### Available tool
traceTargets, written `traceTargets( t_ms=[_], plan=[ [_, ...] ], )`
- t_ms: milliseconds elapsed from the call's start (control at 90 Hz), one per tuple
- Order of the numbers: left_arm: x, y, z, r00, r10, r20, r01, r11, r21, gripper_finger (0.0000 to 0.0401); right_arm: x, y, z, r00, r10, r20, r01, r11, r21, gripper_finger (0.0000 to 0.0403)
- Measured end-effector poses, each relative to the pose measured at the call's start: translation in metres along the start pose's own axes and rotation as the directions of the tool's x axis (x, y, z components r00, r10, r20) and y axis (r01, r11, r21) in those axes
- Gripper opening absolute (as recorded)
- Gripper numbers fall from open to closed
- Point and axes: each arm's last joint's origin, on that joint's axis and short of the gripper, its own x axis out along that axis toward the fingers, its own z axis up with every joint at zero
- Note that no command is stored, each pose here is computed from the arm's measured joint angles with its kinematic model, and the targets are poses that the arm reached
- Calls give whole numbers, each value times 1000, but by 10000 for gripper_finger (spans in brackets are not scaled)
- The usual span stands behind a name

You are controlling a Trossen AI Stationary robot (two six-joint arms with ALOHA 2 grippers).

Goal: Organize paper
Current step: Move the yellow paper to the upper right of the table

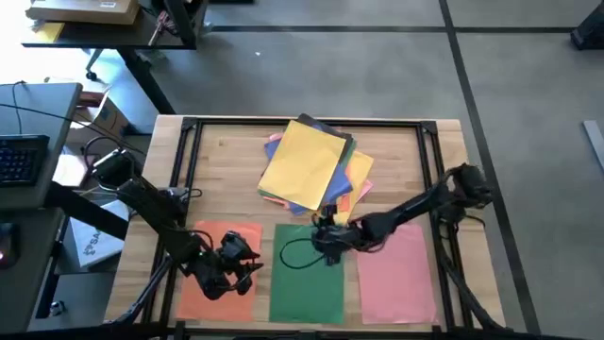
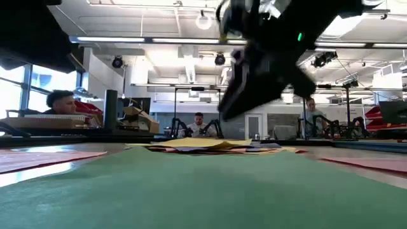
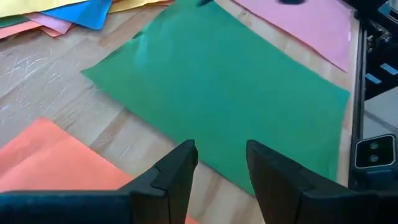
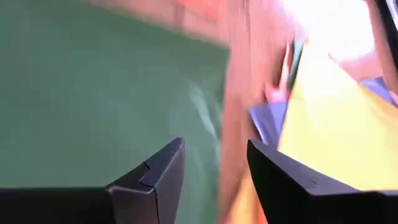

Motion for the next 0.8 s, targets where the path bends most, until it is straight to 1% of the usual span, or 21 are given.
traceTargets(
  t_ms=[100,178,278,367,411,556,678,800],
  plan=[
    [0,0,0,1000,1,1,-1,1000,0,133,13,-15,-7,997,-59,-51,56,997,-62,158],
    [0,0,0,1000,0,1,0,1000,1,133,20,-27,-10,994,-77,-74,71,994,-83,151],
    [0,0,0,1000,0,1,0,1000,2,133,26,-39,-16,992,-61,-107,52,995,-86,137],
    [0,0,0,1000,1,0,-1,1000,3,133,29,-45,-20,993,16,-119,-28,995,-99,127],
    [0,0,0,1000,1,0,-1,1000,7,133,31,-48,-22,991,37,-126,-51,992,-113,123],
    [0,0,0,1000,1,1,-1,1000,13,133,33,-54,-24,991,31,-134,-52,986,-157,119],
    [0,0,-1,1000,1,1,-1,1000,13,133,37,-60,-27,990,27,-141,-51,984,-171,119],
    [0,0,-1,1000,-2,1,2,1000,11,133,43,-60,-30,987,23,-158,-56,976,-209,118]
  ],
)
